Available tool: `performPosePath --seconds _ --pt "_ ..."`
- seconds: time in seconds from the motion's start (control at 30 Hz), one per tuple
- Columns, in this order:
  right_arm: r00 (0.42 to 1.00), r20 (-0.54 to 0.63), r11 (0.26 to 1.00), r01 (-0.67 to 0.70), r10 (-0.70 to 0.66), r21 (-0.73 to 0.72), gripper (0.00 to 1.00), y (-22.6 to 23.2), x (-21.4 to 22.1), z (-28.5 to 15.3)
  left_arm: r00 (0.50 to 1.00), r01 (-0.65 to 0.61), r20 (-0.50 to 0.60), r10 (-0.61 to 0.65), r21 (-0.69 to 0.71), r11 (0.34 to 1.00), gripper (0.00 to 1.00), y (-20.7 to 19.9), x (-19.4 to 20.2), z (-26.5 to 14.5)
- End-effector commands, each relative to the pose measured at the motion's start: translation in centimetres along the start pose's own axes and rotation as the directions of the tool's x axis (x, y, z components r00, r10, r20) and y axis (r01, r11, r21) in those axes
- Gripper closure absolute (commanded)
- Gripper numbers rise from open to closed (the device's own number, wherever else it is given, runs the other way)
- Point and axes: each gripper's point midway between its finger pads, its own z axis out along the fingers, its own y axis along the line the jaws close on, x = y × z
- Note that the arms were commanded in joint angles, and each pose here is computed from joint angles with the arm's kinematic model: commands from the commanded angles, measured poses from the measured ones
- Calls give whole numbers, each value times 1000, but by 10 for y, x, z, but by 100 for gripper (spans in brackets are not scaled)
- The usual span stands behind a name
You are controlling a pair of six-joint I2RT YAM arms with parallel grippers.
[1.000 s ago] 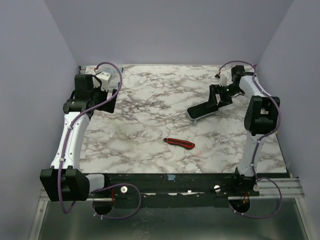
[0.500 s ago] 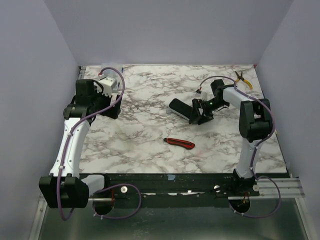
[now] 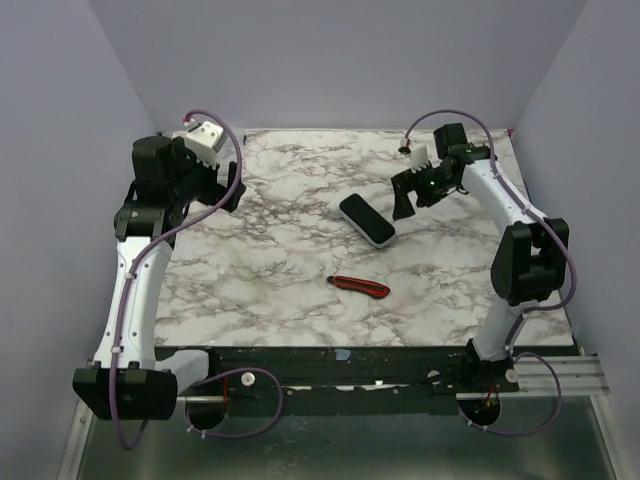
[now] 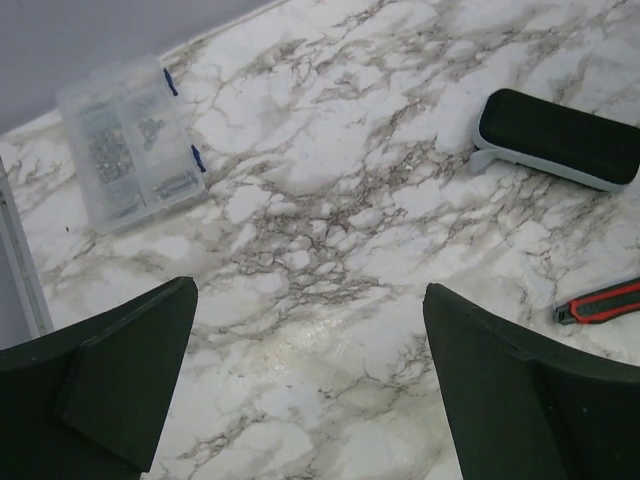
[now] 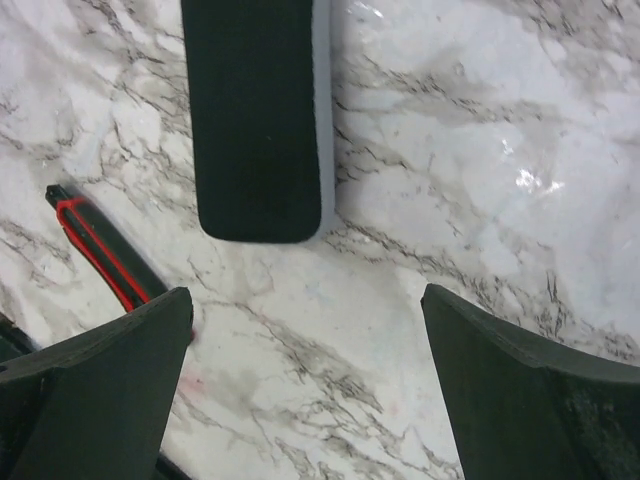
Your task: Open the umbrella
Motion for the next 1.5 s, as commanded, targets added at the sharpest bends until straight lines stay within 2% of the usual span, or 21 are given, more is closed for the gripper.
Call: performPosePath --seconds 0.0,0.1,0.23,0.5,0.73,0.87,0.97,1.1,1.33,1.47 --pt "996 -51 993 77 -72 89 0 14 -8 21 1000 5 23 -5 3 1000 1 9 -35 7" --pt "989 -82 984 128 -119 123 0 22 -11 39 1000 9 24 -8 -20 1000 1 13 -28 11" --pt "975 -121 968 202 -185 152 0 37 -20 61 993 10 121 -1 -73 997 1 14 -25 4" --pt "950 -197 948 274 -241 164 1 41 -10 96 994 98 57 -92 -119 988 1 14 10 3" --pt "928 -244 933 323 -280 156 15 32 4 117 984 177 13 -176 -34 984 2 -8 45 11" --pt "912 -248 920 368 -328 136 25 42 14 124 970 244 -7 -244 50 968 8 -26 60 18" --pt "893 -238 898 419 -381 133 37 53 19 130 956 293 -1 -294 90 952 13 -35 71 23" --pt "865 -213 870 482 -453 108 44 72 27 138 950 312 -19 -312 119 943 18 -46 87 34" --pt "829 -103 833 553 -549 12 45 118 27 143 928 363 -150 -341 161 918 35 -74 128 67" --pt "805 -79 808 589 -587 1 46 121 32 142 908 406 -196 -371 187 895 44 -86 138 89"
